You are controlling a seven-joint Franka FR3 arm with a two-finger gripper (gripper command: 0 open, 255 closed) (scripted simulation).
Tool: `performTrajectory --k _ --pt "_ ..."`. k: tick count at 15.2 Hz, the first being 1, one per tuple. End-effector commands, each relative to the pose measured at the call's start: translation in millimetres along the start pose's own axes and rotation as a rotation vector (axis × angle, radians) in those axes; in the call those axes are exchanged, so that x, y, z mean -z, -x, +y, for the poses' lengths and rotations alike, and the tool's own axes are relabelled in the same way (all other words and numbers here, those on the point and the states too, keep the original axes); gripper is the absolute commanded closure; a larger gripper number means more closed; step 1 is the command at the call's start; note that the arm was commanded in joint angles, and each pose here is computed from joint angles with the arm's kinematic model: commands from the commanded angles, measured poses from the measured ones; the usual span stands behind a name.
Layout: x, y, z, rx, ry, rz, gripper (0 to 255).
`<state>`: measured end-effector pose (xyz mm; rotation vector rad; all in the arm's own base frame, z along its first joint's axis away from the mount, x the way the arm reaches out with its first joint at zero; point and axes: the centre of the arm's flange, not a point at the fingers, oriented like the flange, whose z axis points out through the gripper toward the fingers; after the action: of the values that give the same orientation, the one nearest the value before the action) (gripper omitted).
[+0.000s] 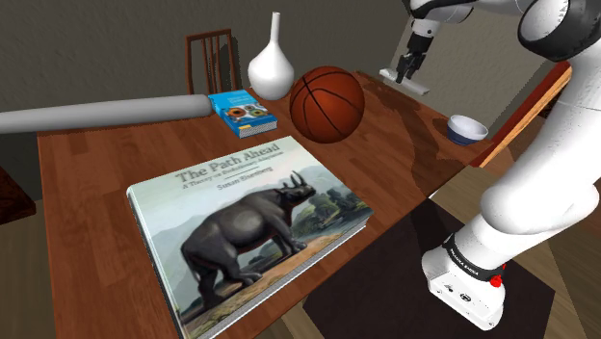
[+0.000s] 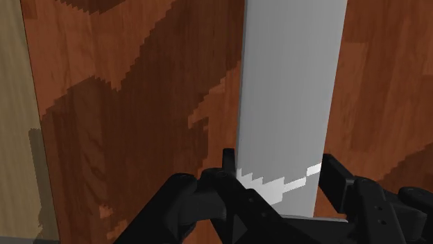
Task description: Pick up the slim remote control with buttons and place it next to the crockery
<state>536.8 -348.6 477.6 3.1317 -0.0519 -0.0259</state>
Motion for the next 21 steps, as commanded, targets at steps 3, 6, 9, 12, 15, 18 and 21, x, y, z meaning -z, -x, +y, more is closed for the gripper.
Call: performTrajectory --k 3,6,9,12,15,18,21 --pt "0 26 48 0.002 0.000 0.000 255" --pt "-1 45 82 0.002 0.000 0.000 255" --pt "-2 64 117 0.002 0.000 0.000 255" --pt "-2 83 152 0.002 0.000 0.000 255" --pt "-3 102 187 0.002 0.000 0.000 255" --pt "-3 121 221 0.002 0.000 0.000 255" --pt "-4 140 256 0.002 0.000 0.000 255"
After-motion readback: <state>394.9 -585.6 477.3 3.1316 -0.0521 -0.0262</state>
